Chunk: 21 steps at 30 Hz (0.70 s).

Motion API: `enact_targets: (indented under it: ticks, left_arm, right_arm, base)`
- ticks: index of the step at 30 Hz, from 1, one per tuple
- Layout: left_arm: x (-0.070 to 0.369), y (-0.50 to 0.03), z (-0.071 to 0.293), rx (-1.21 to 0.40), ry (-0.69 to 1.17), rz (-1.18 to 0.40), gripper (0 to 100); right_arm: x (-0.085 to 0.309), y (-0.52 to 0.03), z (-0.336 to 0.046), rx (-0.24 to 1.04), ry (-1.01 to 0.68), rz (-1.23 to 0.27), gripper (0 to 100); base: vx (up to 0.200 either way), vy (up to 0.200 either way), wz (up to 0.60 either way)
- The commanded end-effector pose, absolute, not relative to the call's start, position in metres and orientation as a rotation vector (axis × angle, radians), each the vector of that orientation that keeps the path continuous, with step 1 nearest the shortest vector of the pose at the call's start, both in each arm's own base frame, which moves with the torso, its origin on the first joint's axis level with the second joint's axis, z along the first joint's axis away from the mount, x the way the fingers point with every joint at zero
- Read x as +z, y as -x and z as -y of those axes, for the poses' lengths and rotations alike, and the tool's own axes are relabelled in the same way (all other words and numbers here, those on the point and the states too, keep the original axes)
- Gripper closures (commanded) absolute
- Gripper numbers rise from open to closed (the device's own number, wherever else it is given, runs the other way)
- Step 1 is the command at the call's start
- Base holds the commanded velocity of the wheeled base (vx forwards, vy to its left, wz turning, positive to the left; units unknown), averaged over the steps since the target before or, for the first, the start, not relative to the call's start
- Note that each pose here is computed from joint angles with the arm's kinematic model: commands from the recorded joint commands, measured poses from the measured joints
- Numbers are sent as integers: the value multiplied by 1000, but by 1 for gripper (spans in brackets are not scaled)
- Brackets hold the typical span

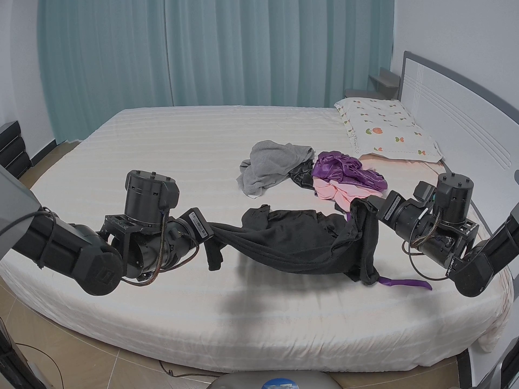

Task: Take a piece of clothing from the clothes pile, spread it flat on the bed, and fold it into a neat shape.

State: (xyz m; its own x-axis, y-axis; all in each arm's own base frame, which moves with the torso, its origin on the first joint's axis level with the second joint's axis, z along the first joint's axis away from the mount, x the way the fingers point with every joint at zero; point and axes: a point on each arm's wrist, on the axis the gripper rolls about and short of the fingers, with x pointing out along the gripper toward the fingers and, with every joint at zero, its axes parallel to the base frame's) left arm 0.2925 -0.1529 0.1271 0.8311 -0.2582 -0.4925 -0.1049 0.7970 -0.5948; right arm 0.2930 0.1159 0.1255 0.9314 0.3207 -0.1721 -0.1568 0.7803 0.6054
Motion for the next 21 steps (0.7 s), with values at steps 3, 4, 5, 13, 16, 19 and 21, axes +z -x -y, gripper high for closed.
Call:
enact_targets:
  ticks: [3, 4, 5, 13, 16, 19, 21]
  left_arm:
    - [133, -289, 151, -94, 659, -581, 100]
    - [132, -289, 152, -94, 658, -583, 100]
    - [132, -289, 152, -93, 658, -584, 100]
    - [133, -288, 150, -92, 658, -583, 100]
    - [139, -284, 148, -98, 663, -572, 100]
    - [142, -279, 145, -100, 666, -566, 100]
    - [144, -275, 144, -102, 667, -566, 100]
  right_arm:
    - [129, -293, -117, 274, -627, -254, 100]
    - [130, -293, -117, 277, -626, -246, 100]
    - [130, -294, -117, 280, -626, -239, 100]
    - [141, -302, -121, 295, -632, -198, 100]
    - [146, -300, -126, 319, -635, -185, 100]
    - [153, -295, -129, 338, -638, -164, 100]
    - [163, -293, -128, 351, -646, -132, 100]
  base:
    - [0, 200, 0]
    - [0, 200, 0]
    - [0, 200, 0]
    - [0, 200, 0]
    - [0, 200, 0]
    - [0, 200, 0]
    - [0, 200, 0]
